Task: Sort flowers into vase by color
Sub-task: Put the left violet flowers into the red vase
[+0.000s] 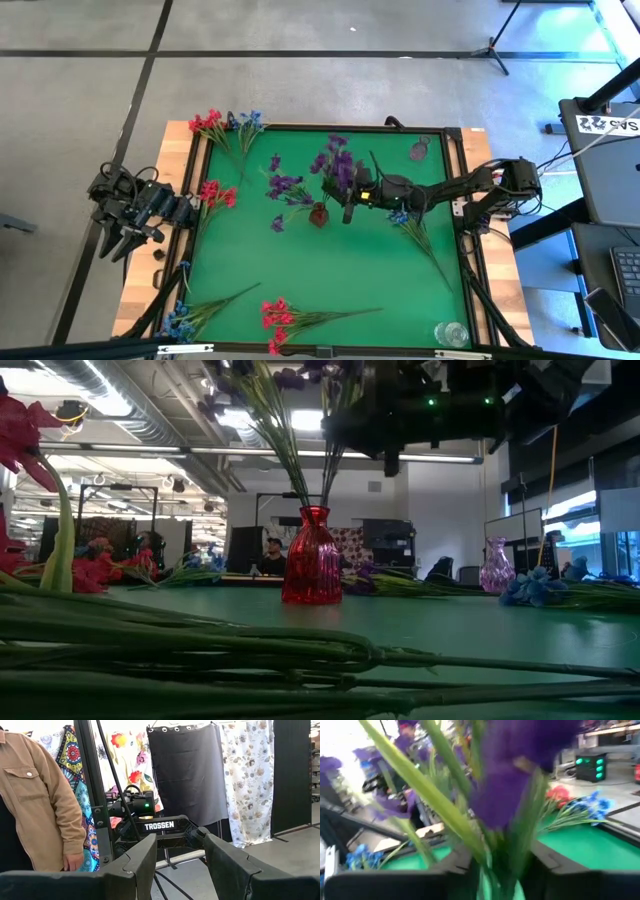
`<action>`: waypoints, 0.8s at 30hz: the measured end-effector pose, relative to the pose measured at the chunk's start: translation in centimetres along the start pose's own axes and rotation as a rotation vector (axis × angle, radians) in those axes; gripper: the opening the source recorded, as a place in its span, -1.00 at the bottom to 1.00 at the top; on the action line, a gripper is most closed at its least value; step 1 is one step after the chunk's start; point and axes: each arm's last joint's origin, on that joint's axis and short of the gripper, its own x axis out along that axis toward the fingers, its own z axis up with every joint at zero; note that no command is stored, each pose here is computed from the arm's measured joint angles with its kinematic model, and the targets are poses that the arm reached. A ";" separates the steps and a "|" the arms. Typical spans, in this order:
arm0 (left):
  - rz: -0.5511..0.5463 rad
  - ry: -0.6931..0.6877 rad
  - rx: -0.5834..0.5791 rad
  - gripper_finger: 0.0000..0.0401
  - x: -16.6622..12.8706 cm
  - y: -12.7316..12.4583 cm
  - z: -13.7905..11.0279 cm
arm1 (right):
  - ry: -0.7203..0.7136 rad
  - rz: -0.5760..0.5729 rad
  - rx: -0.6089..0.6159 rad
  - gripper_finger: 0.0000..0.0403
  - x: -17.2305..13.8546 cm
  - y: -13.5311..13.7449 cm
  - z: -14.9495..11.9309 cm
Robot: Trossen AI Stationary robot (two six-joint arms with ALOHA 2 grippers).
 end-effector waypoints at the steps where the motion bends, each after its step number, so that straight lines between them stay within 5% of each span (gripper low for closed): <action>1: 0.000 0.000 0.000 -0.20 0.0 0.0 0.0 | 0.020 0.005 -0.008 -0.37 0.2 0.1 0.1; 14: 0.000 0.000 0.000 -0.20 0.0 0.0 0.0 | 0.299 -0.005 -0.084 0.42 3.4 1.8 4.1; 24: 0.000 0.000 0.000 -0.20 0.0 0.0 0.0 | 0.475 -0.005 -0.126 0.54 3.9 2.9 7.9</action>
